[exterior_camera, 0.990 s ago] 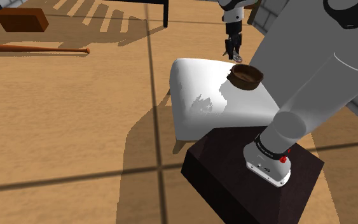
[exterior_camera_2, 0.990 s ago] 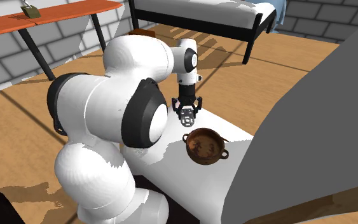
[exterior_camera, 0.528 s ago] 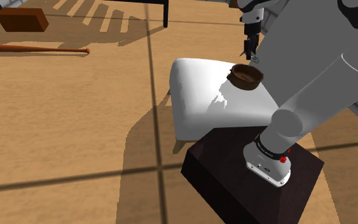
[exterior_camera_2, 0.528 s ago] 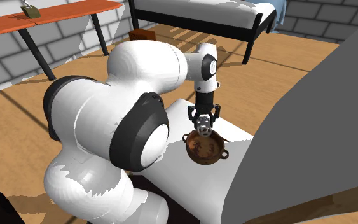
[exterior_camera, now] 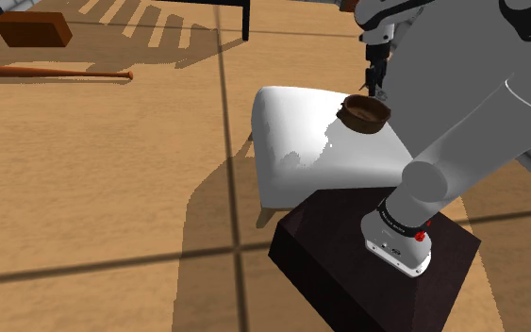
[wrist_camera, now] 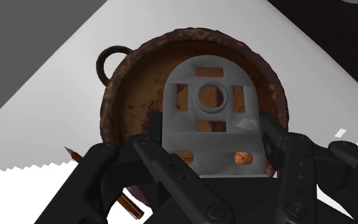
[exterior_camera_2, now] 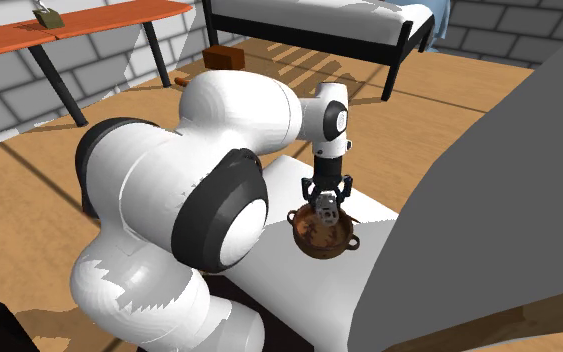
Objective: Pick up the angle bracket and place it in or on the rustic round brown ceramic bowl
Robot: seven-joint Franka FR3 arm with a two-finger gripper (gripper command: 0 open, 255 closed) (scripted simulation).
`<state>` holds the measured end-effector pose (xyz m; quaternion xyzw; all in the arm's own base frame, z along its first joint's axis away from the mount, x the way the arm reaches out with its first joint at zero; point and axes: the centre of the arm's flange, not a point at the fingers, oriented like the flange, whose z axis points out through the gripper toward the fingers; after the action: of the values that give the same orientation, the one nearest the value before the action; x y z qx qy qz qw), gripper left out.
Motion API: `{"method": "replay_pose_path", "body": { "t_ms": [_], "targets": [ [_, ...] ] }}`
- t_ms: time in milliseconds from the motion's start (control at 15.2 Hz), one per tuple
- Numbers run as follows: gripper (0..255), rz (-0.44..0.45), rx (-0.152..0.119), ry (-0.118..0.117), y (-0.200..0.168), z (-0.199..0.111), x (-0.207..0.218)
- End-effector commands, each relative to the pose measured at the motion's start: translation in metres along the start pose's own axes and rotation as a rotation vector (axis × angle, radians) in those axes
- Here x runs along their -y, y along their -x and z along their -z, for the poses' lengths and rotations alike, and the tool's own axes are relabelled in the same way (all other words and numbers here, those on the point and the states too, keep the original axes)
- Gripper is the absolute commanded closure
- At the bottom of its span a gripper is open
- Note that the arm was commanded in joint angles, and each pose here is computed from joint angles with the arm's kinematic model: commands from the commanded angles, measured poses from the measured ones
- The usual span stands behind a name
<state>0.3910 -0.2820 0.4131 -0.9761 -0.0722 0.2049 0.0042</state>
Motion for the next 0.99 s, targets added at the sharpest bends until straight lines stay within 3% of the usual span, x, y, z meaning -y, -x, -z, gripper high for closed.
{"method": "replay_pose_path", "body": {
  "t_ms": [0,528,924],
  "targets": [
    [255,0.0,0.0,0.0,-0.004,-0.01,0.0],
    [255,0.0,0.0,0.0,-0.022,-0.05,-0.002],
    [255,0.0,0.0,0.0,-0.022,-0.05,-0.002]
  ]
}}
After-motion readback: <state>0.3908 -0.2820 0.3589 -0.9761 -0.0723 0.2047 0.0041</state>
